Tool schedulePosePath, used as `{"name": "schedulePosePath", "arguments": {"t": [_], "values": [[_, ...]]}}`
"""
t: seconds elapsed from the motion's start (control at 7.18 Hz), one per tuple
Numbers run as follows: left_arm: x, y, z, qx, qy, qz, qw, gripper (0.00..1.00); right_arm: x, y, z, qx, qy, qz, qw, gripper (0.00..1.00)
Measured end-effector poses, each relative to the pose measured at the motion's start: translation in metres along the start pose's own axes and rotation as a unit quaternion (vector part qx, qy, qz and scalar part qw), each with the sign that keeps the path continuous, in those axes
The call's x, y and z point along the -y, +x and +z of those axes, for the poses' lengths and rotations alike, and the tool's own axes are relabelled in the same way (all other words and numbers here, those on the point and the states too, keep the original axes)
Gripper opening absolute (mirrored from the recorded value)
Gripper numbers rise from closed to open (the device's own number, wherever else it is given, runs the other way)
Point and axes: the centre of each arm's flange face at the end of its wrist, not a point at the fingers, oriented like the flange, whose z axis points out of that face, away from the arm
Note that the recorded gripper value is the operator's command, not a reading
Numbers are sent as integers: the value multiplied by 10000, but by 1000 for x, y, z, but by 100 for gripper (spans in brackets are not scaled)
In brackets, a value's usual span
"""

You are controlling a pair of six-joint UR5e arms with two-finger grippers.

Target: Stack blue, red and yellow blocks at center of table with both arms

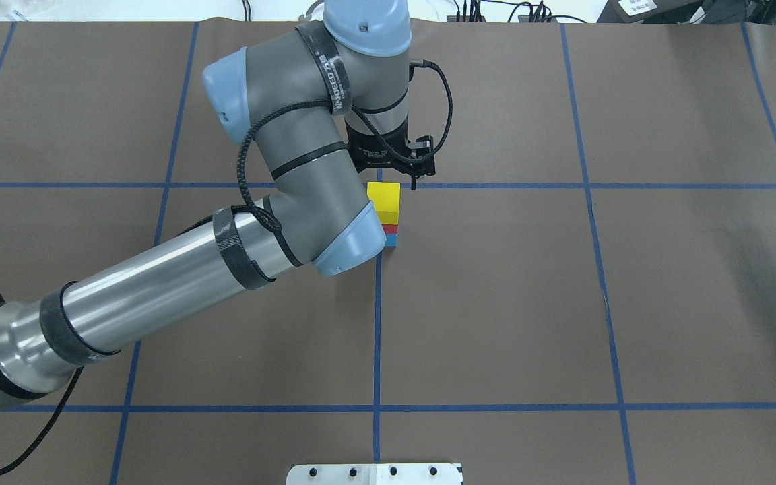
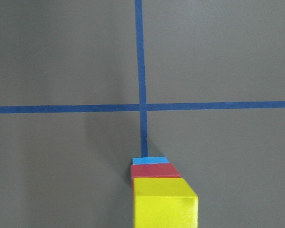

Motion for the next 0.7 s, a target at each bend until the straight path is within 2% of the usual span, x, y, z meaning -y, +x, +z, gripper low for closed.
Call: {"name": "schedulePosePath", "arguments": {"t": [0.28, 0.56, 0.7], "values": [[-39, -125, -26, 116, 213, 602, 9979, 100, 4, -2, -15, 15, 149, -7, 9999, 100], [-32, -285, -51, 560, 414, 1199, 9903, 100, 6, 4, -43, 130, 329, 107, 9993, 100], [-18, -375, -59, 670, 369, 1364, 9877, 100, 5, 12, -56, 221, 378, 229, 9988, 100]]}}
